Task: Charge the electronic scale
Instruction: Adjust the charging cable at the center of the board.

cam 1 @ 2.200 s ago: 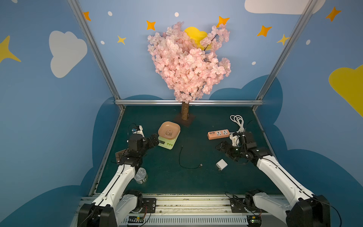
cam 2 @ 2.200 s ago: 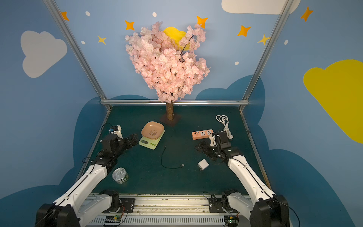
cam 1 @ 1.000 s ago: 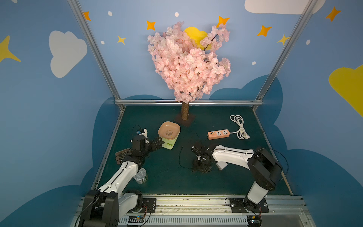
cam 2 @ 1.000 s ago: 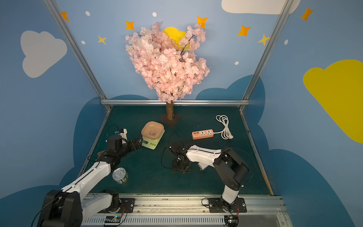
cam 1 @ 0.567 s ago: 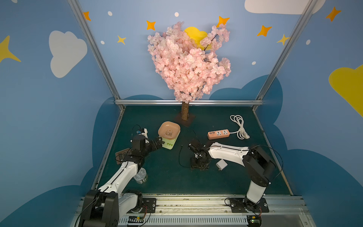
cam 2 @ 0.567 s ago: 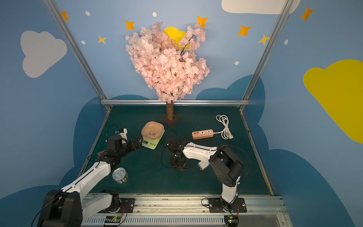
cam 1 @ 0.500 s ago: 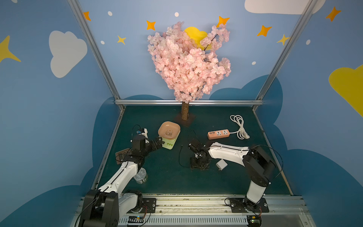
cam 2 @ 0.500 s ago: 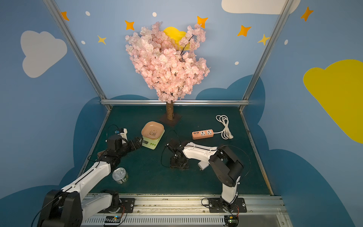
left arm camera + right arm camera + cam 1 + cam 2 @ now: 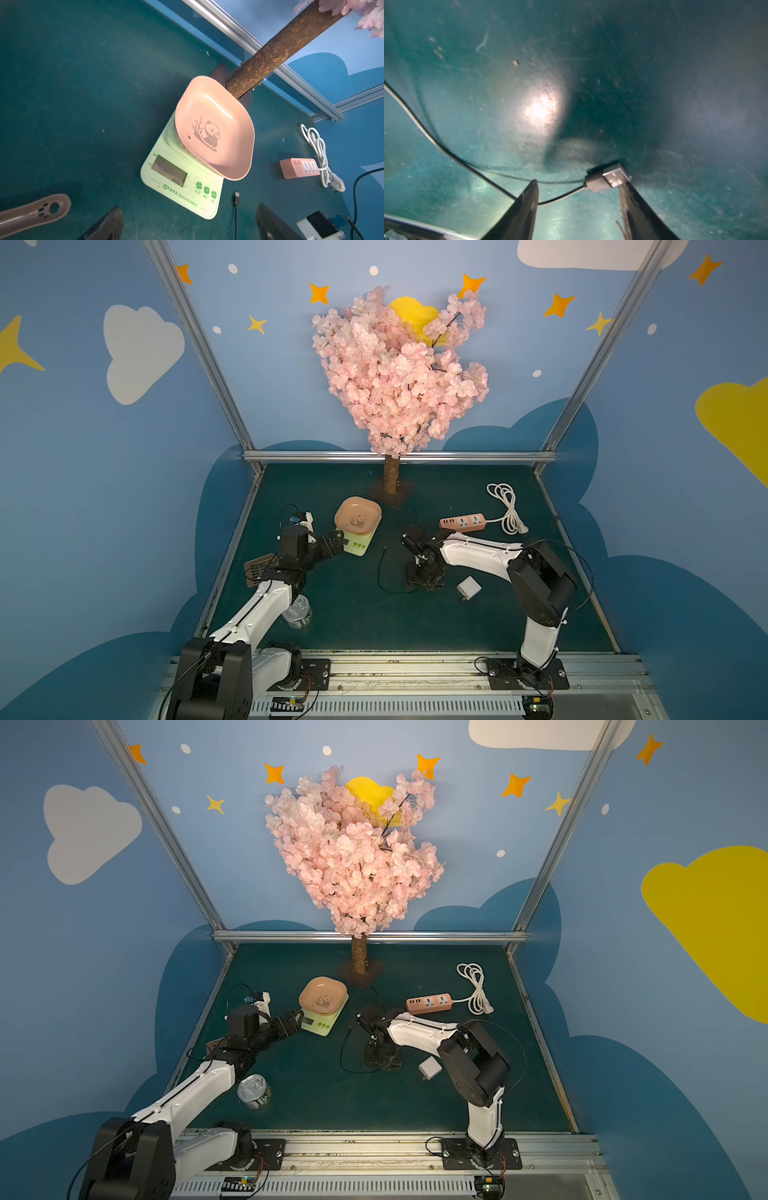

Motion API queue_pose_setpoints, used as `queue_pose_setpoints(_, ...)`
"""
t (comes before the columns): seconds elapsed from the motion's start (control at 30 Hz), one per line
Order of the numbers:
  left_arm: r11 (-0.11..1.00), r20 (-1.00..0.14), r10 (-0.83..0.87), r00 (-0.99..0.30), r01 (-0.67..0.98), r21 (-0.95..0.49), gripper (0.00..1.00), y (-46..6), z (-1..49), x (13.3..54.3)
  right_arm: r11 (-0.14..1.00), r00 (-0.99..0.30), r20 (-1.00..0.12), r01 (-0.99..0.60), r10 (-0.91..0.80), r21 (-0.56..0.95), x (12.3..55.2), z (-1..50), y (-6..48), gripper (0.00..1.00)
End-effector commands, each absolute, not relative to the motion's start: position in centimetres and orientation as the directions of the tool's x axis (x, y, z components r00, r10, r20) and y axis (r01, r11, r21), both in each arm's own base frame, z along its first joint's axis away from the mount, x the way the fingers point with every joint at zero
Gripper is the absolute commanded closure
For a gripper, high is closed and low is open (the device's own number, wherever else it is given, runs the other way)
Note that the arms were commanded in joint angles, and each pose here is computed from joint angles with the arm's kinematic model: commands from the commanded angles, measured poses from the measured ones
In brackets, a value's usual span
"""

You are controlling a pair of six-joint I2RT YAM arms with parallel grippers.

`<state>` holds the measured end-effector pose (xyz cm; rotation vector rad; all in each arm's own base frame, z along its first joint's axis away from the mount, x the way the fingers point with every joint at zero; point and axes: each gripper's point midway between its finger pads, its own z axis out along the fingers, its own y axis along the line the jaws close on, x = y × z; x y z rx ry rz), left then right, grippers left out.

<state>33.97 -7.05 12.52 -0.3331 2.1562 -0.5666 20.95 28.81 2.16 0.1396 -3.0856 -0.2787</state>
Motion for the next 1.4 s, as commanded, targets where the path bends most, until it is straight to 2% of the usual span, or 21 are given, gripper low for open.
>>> queue_pose_setpoints(0.0, 0.844, -0.665, -0.429, -0.612, -0.009, -0.536, 0.02, -7.9, 12.5, 33.9, 0.986, -0.993, 0.035, -0.109, -0.114, 0.127, 20.9, 1.4, 28.5, 0.42)
queue_pose_setpoints(0.2, 0.841, -0.657, -0.366, -0.659, 0.067, -0.537, 0.03, -11.0, 12.2, 33.1, 0.988, -0.991, 0.028, -0.127, -0.130, 0.083, 21.4, 0.7, 28.4, 0.53)
queue_pose_setpoints(0.43, 0.851, -0.674, -0.310, -0.671, 0.121, -0.512, 0.03, -13.0, 12.4, 31.9, 0.979, -0.980, -0.036, -0.197, -0.195, 0.045, 23.8, 1.2, 28.7, 0.82)
queue_pose_setpoints(0.57, 0.852, -0.683, -0.307, -0.663, 0.127, -0.507, 0.03, -12.9, 12.8, 31.4, 0.967, -0.965, -0.086, -0.252, -0.248, 0.043, 25.8, 1.8, 29.0, 0.86)
queue_pose_setpoints(0.87, 0.870, -0.712, -0.298, -0.636, 0.126, -0.476, 0.02, -12.0, 13.4, 30.5, 0.931, -0.926, -0.183, -0.351, -0.329, 0.104, 30.1, 4.1, 30.3, 0.86)
queue_pose_setpoints(1.03, 0.863, -0.712, -0.308, -0.631, 0.129, -0.488, 0.02, -12.1, 13.1, 30.3, 0.914, -0.921, -0.197, -0.369, -0.336, 0.170, 30.4, 4.6, 30.7, 0.98)
queue_pose_setpoints(1.1, 0.860, -0.704, -0.306, -0.640, 0.132, -0.493, 0.02, -12.3, 12.9, 30.3, 0.914, -0.924, -0.188, -0.365, -0.332, 0.179, 30.1, 4.8, 30.5, 0.97)
queue_pose_setpoints(1.2, 0.859, -0.699, -0.302, -0.648, 0.133, -0.495, 0.02, -12.4, 12.8, 30.3, 0.920, -0.935, -0.170, -0.342, -0.312, 0.191, 28.9, 5.4, 30.0, 0.83)
queue_pose_setpoints(1.37, 0.859, -0.700, -0.303, -0.646, 0.133, -0.494, 0.02, -12.4, 12.6, 30.4, 0.957, -0.963, -0.098, -0.262, -0.251, 0.127, 26.1, 5.2, 28.8, 0.63)
